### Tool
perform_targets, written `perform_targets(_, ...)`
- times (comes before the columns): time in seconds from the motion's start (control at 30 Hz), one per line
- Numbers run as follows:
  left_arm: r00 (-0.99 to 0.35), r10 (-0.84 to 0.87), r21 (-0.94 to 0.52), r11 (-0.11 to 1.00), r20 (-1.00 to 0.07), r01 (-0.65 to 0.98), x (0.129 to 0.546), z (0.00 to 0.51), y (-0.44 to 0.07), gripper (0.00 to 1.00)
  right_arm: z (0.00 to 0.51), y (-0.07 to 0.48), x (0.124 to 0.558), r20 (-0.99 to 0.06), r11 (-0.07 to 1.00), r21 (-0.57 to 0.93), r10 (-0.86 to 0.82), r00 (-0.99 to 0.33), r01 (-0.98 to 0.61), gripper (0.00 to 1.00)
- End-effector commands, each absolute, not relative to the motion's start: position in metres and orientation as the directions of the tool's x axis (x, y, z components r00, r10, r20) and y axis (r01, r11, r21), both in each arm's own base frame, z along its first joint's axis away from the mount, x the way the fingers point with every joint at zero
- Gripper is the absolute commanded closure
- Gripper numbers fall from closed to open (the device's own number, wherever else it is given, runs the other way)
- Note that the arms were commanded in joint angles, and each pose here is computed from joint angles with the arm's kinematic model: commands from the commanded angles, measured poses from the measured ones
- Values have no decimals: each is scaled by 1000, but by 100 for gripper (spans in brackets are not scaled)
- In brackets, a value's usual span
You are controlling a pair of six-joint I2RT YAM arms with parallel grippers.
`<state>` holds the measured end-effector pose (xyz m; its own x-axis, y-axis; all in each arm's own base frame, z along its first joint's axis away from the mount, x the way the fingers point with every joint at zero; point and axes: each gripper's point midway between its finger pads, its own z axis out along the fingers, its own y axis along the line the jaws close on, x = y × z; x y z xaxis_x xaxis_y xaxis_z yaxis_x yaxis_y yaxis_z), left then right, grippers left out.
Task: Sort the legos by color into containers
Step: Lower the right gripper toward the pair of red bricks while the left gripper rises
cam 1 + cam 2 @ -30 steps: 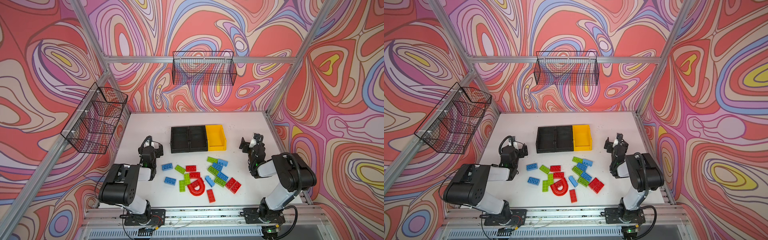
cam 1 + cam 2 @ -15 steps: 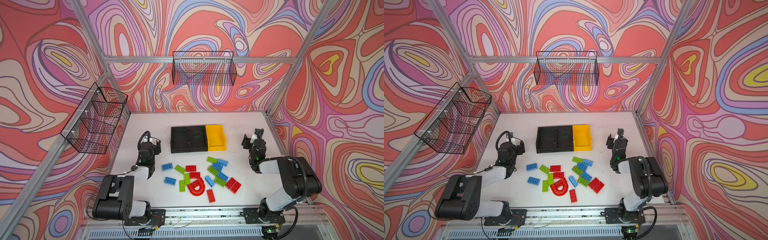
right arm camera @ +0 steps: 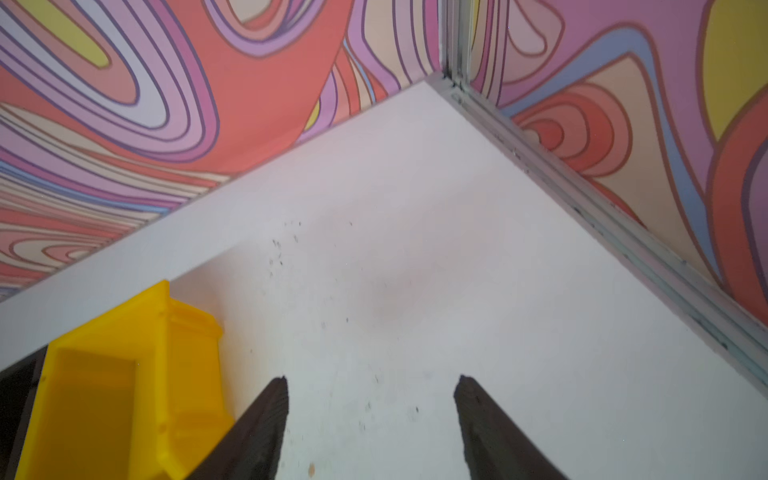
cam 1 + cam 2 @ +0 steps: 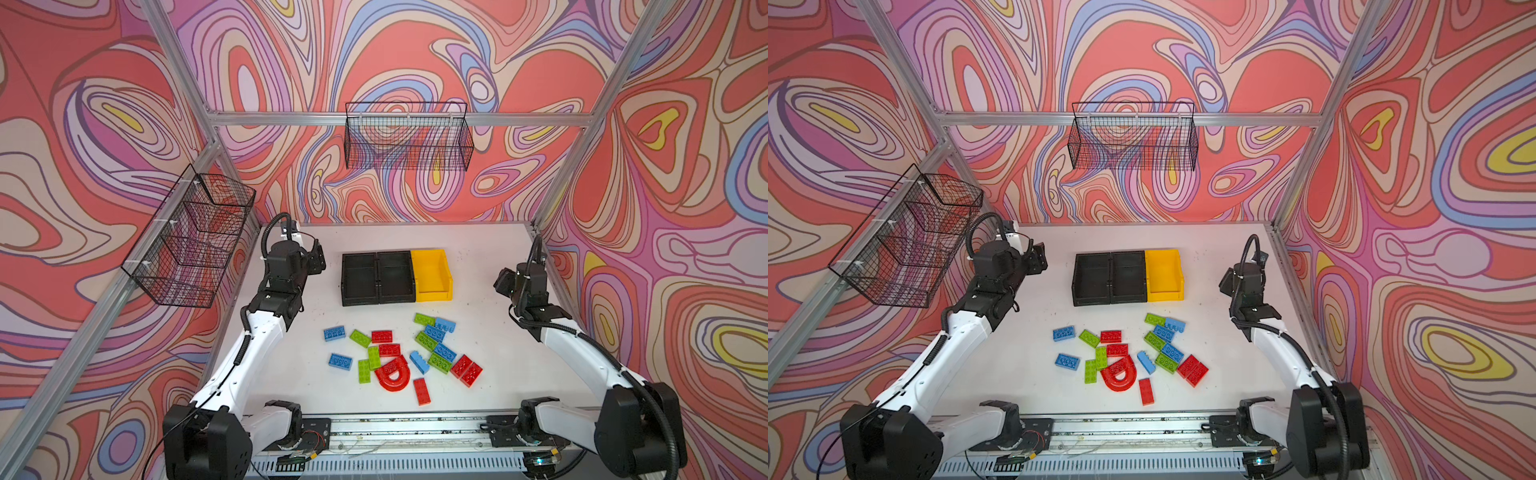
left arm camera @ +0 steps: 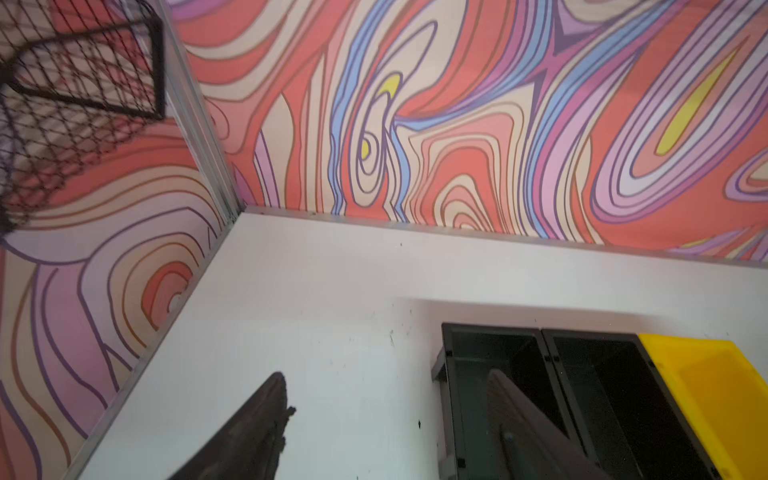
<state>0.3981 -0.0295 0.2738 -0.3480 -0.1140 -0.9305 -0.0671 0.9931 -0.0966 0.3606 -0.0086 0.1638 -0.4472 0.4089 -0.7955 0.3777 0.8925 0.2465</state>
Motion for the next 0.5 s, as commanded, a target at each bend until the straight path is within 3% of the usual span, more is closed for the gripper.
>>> perform_targets(0.0, -475, -108, -118, 993, -873, -9, 390, 243, -43, 23, 118, 2, 296, -606, 872, 164, 458, -650, 462, 33)
perform_targets(0.23, -515, -201, -236, 972, -834, 3, 394, 223, -54, 22, 103, 25, 221, -422, 828, 162, 550, -721, 537, 35)
perform_targets(0.47, -538, -225, -258, 966, -812, -14, 397, 212, -52, 22, 89, 50, 188, -345, 840, 146, 539, -769, 523, 39)
